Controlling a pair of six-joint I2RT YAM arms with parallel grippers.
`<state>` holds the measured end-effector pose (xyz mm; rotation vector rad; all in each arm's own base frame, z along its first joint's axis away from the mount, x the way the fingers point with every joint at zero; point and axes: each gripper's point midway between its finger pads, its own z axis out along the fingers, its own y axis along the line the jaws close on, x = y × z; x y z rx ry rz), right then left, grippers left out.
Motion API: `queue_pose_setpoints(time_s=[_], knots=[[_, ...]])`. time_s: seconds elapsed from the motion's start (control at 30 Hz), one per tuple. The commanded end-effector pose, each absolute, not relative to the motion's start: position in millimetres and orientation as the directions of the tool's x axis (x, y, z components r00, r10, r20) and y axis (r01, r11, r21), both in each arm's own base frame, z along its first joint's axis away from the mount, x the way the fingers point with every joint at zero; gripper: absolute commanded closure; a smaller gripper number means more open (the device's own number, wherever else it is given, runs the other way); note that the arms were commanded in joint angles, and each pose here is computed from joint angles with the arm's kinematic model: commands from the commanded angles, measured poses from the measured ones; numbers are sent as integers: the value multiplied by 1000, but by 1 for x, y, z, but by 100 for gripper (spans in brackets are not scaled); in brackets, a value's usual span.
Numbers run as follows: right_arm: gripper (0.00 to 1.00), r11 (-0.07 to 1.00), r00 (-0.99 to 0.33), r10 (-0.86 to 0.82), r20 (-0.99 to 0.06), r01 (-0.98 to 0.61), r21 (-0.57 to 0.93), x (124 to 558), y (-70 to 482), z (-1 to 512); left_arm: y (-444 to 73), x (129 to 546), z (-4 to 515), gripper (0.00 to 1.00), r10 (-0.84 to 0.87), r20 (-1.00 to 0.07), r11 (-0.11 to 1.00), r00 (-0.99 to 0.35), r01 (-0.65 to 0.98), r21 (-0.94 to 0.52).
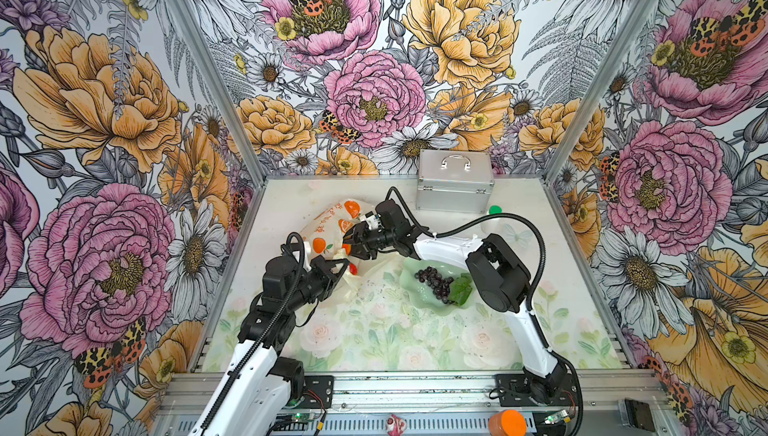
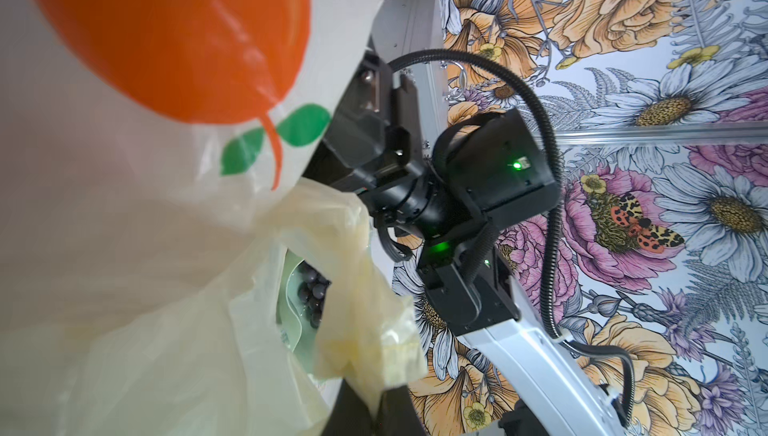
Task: Place the fruits into the plastic bag
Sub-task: 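Push the mango deeper into the bag and open the right gripper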
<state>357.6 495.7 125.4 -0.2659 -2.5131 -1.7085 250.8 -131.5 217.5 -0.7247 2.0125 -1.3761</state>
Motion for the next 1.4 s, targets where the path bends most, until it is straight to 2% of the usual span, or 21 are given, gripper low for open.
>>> queue_pose_setpoints(time_s=[0.0, 0.17, 0.33, 0.5, 0.63, 0.73, 1.03, 1.37], knots=[[68, 428, -984, 114, 140, 175, 887, 359, 482, 105, -133, 250, 250, 100, -700, -232, 310, -676, 6, -951], [68, 438, -988, 95, 123, 153, 886, 355, 482, 106, -131, 249, 255, 100, -701, -244, 308, -670, 24, -951], [68, 399, -998, 3, 69, 65, 915, 346, 504, 136, -132, 249, 245, 100, -696, -229, 307, -680, 6, -952], [68, 323, -999, -49, 23, 6, 946, 347, 520, 168, -136, 251, 234, 100, -692, -215, 312, -689, -17, -950], [68, 220, -999, -48, -10, -20, 975, 358, 535, 199, -145, 247, 219, 100, -669, -210, 334, -713, -37, -942], [68, 194, -999, -39, -38, -45, 980, 367, 543, 209, -150, 244, 214, 100, -661, -213, 346, -719, -41, -937], [67, 301, -994, 61, -87, -65, 952, 401, 534, 181, -148, 239, 215, 100, -660, -229, 372, -715, -46, -927], [66, 392, -979, 193, -68, 13, 920, 438, 511, 148, -143, 240, 215, 100, -667, -226, 378, -710, -61, -924]])
